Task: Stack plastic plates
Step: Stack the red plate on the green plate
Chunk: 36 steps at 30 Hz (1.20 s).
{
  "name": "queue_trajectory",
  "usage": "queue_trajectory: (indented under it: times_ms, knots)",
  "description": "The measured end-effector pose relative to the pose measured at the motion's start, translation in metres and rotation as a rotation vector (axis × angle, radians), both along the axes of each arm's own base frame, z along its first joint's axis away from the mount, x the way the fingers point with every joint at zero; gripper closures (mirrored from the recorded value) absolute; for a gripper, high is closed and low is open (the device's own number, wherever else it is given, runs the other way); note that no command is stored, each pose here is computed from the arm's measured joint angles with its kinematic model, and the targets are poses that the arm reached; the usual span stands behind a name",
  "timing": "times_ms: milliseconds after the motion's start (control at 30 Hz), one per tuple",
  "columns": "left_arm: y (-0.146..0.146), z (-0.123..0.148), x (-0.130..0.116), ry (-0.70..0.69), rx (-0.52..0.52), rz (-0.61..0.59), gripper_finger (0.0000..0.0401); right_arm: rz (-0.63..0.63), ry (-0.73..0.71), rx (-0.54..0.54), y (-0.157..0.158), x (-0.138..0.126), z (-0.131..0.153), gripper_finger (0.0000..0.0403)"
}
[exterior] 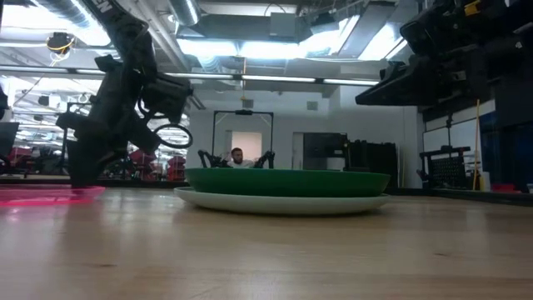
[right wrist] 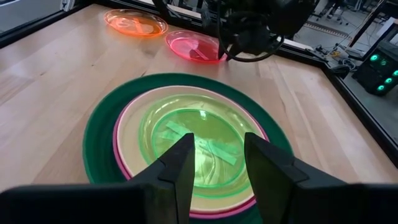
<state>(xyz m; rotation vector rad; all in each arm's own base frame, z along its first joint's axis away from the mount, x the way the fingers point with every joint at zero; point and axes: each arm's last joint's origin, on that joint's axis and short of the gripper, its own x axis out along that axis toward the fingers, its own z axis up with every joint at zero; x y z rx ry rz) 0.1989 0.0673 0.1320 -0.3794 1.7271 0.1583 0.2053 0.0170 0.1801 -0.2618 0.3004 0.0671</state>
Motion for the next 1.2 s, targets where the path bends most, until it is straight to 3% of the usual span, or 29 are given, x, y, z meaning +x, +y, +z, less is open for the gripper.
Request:
queue_trajectory:
  times_ms: [367,667,1200]
  knots:
    - [0.000,0.001,0.000,-0.011,-0.014,-0.019,0.0395,0.000,-0.003,0.000,0.000,0.000,0.000,0.0269]
    - [-0.002,0.007,-0.001,-0.050,-0.049,-0.007,0.0399,0.000,-0.003,0.000,0.000,0.000,0.000,0.0269]
    - [-0.004,0.055,0.017,-0.253,-0.095,0.010,0.0400,0.000,-0.005,0.000,0.000,0.000,0.000,0.0269]
